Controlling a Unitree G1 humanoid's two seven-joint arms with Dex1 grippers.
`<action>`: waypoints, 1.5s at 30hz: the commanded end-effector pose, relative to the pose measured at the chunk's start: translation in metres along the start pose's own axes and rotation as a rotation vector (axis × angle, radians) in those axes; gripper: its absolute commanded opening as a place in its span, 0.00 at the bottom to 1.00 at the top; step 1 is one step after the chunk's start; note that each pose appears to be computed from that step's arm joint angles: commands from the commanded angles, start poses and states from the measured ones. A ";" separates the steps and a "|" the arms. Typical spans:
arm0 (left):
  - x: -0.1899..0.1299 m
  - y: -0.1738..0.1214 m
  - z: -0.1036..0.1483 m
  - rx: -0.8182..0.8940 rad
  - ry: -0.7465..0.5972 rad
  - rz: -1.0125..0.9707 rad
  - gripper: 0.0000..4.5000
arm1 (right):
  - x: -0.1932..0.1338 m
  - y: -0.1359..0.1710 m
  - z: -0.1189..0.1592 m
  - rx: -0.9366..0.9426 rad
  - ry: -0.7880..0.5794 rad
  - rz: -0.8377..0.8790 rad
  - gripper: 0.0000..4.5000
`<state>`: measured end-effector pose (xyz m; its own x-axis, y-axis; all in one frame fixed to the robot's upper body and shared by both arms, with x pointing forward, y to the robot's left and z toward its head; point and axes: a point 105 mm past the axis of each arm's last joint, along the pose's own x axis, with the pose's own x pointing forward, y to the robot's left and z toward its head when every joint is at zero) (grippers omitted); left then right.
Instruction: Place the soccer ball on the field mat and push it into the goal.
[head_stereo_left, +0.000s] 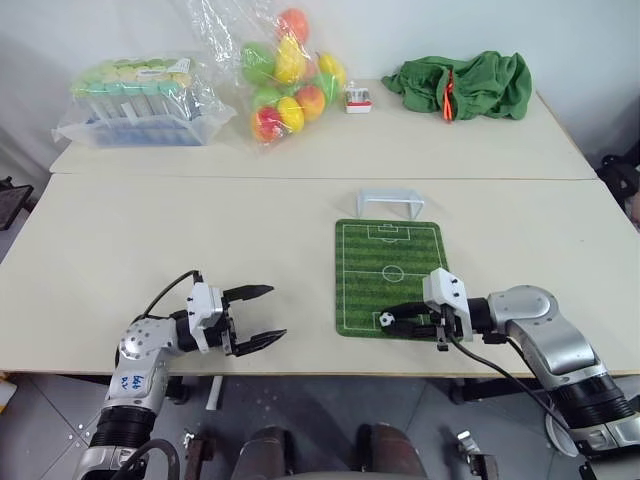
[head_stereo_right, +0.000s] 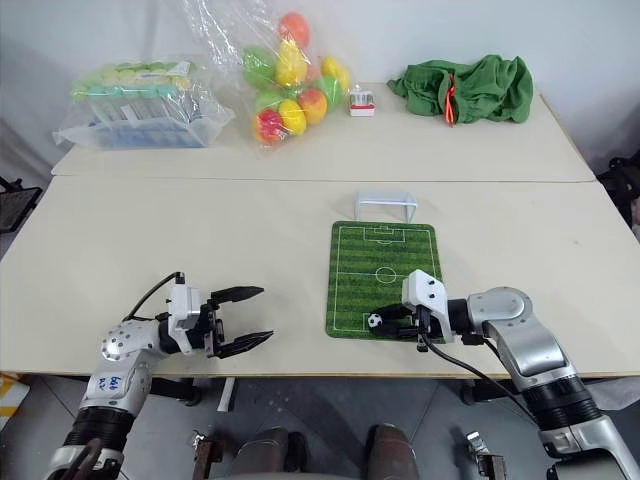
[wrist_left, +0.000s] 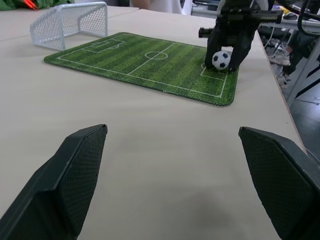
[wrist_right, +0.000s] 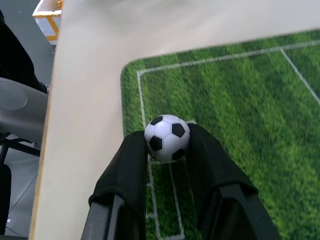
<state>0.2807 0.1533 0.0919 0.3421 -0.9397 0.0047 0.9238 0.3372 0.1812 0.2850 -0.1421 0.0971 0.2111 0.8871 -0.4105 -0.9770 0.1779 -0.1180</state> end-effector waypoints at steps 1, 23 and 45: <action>0.001 0.002 0.011 0.038 -0.037 -0.005 1.00 | -0.008 -0.005 0.006 -0.038 -0.018 -0.018 0.18; 0.003 0.005 0.012 0.045 -0.038 -0.003 1.00 | -0.012 -0.014 0.004 -0.064 -0.030 -0.049 0.52; 0.005 0.005 0.015 0.049 -0.047 -0.033 1.00 | -0.008 0.019 0.036 -0.100 -0.029 0.104 0.00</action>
<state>0.2840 0.1484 0.1007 0.3038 -0.9525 0.0213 0.9299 0.3013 0.2111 0.2641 -0.1253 0.1305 0.1102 0.9129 -0.3929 -0.9849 0.0474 -0.1662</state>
